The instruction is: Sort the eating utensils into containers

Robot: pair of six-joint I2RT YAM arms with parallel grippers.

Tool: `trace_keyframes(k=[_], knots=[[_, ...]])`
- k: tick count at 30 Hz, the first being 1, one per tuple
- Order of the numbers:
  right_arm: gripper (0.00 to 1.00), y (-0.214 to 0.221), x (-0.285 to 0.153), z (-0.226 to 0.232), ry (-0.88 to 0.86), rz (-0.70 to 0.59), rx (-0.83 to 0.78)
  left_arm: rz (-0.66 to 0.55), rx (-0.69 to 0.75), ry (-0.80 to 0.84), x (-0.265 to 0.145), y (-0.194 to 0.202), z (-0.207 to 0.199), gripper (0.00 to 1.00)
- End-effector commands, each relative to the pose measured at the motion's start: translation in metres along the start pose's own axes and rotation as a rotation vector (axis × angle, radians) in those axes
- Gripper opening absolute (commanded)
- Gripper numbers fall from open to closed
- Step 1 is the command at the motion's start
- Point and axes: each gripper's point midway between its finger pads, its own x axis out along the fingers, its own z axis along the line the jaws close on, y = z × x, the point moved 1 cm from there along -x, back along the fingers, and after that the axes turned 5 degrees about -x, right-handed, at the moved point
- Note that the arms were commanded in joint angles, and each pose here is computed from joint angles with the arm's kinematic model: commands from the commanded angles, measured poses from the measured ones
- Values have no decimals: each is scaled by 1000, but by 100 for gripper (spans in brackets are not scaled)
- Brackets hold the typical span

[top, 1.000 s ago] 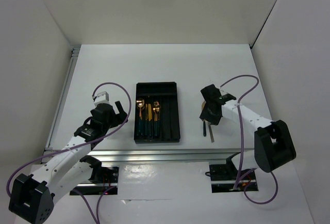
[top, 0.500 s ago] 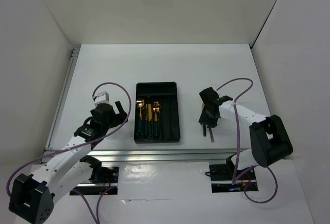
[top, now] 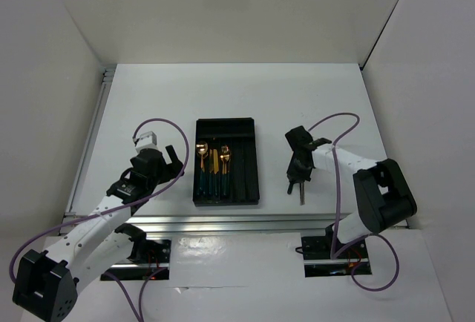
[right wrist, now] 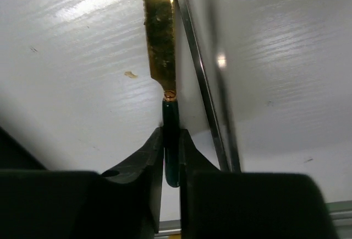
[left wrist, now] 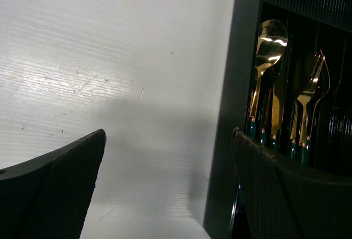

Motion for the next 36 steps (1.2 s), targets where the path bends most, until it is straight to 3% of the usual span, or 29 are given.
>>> trace_keyframes(k=[1,3,9,16,24,30,36], knots=[[11,6,18,-2,13,21,-5,-28,-22,24,1,-7,-6,100],[0,4,21,-1,18,27,-16,-28,-22,24,1,-7,-6,100],[0,-16,5,27,-51,-29,-69,-28,-22,24,1,-7,-6,100],[0,-56,-70,81,-230,-193,-113,-28,-22,24,1,-7,-6,100],[0,-28,-139,169,-508,-272,-271,-28,-22,24,1,-7,-6,100],[0,12,-109,230,-536,-169,-330,-28,-22,24,1,-7,-6,100],[0,28,-100,260,-520,-154,-252,-41,-24,22,0,-9,-5,100]])
